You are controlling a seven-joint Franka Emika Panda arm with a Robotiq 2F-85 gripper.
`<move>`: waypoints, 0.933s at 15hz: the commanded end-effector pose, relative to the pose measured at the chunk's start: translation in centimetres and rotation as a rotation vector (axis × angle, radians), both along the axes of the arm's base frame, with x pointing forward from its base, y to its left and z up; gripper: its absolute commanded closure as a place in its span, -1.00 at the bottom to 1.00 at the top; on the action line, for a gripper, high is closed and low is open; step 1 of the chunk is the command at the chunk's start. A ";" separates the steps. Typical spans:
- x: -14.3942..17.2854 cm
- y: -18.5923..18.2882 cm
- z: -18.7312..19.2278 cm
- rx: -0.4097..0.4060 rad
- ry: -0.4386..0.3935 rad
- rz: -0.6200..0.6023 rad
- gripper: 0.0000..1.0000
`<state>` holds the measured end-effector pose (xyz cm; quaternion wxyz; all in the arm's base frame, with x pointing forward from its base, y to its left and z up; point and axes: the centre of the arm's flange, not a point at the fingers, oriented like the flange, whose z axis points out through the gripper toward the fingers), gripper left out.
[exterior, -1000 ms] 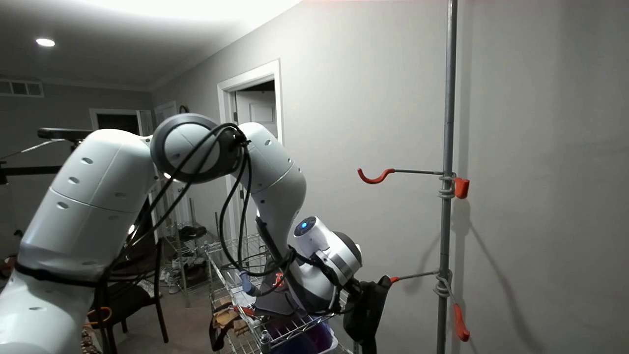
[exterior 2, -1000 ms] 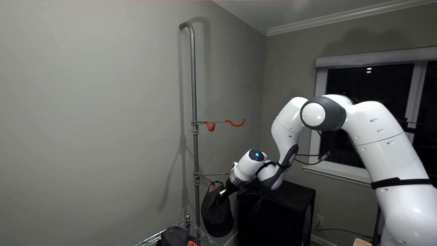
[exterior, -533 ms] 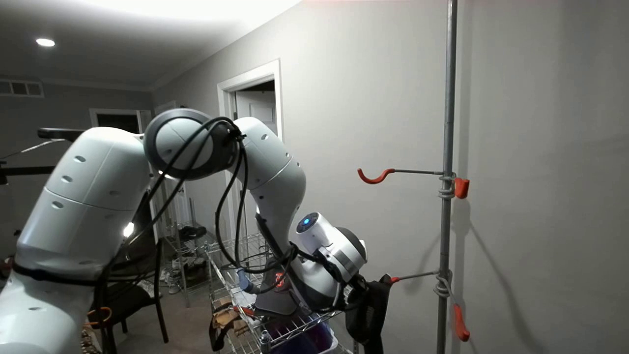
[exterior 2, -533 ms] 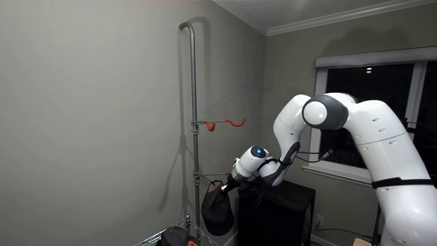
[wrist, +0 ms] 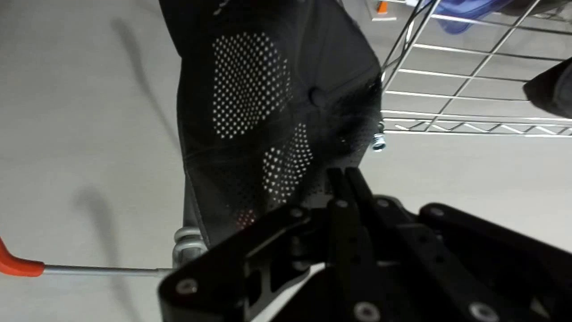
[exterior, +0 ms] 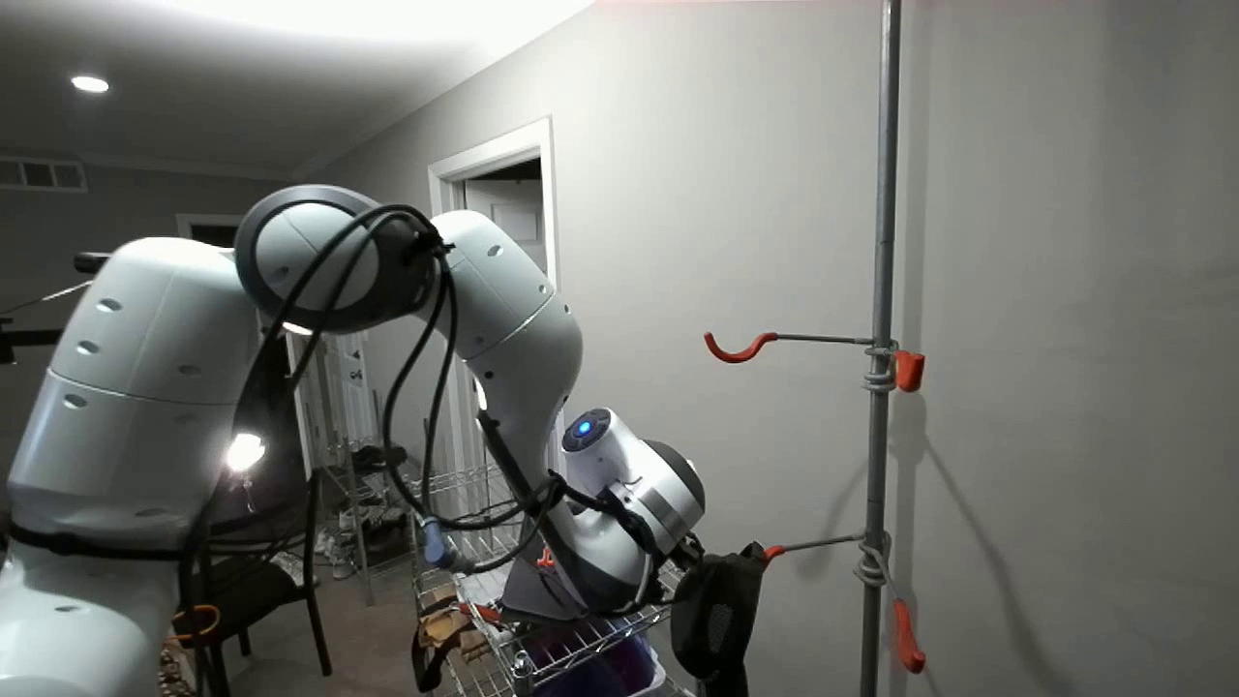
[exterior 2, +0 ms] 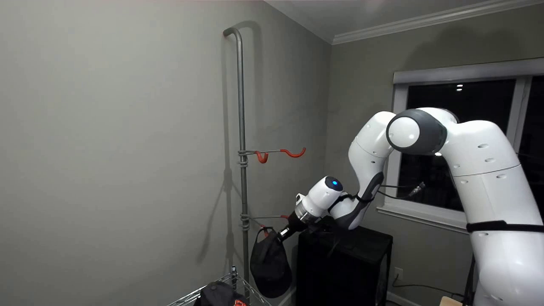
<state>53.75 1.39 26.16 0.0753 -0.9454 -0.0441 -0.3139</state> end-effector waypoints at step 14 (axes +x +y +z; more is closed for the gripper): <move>-0.3 -3.8 0.4 -0.140 -0.019 -0.100 -0.79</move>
